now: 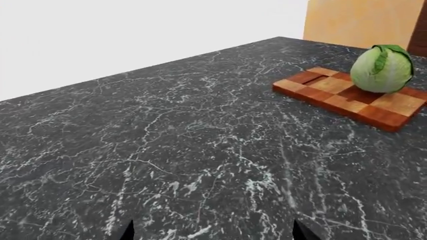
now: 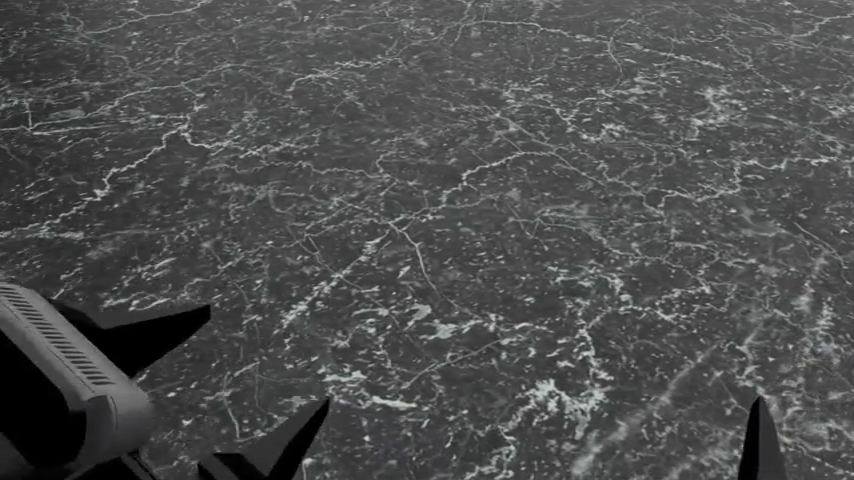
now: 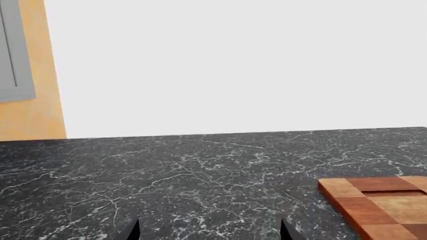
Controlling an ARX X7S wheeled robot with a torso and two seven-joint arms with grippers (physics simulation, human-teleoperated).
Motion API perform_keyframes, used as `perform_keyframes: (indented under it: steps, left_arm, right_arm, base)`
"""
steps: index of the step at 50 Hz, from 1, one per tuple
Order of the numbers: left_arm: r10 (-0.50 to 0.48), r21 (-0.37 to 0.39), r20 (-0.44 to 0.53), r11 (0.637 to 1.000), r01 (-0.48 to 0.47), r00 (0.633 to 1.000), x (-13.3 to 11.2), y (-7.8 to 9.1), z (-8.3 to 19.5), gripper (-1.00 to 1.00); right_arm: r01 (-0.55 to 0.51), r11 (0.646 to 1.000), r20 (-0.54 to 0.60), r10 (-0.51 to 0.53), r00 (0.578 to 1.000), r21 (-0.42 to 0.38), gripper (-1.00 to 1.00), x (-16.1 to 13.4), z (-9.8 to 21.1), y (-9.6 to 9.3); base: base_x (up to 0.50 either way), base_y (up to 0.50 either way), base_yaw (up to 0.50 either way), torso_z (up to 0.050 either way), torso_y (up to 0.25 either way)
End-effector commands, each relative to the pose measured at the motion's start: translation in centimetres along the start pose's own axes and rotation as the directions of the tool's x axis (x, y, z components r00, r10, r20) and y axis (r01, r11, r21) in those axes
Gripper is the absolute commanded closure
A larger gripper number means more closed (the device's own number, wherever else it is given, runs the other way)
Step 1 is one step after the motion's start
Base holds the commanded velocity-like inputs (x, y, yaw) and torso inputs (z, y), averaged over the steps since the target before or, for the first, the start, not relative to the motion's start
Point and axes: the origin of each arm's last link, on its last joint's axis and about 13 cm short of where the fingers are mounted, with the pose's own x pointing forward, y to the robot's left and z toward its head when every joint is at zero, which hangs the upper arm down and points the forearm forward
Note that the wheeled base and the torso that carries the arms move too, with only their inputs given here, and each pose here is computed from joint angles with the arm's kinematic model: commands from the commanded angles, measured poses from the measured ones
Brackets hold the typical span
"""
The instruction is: Place the broccoli and the cabbage on separate cutting boards.
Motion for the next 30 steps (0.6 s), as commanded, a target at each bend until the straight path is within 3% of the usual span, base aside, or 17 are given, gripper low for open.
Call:
perform_keyframes:
  steps: [1, 30]
  left_arm:
    - [-0.027, -0.022, -0.022, 0.999, 0.026, 0.999, 1.1, -0.2, -1.1, -1.0]
    - [-0.038, -0.007, -0.197, 0.999, 0.038, 0.98, 1.8, -1.2, -6.5, -1.0]
  right_arm:
    - [0.013, 1.0, 0.015, -0.013, 1.0, -0.001, -1.0, 0.2, -0.3, -0.4]
    - [0.015, 1.0, -0.005, -0.015, 1.0, 0.013, -1.0, -0.1, -1.6, -0.6]
  base:
    - [0.0, 0.0, 0.0, 0.0, 0.0]
    - [0.0, 0.0, 0.0, 0.0, 0.0]
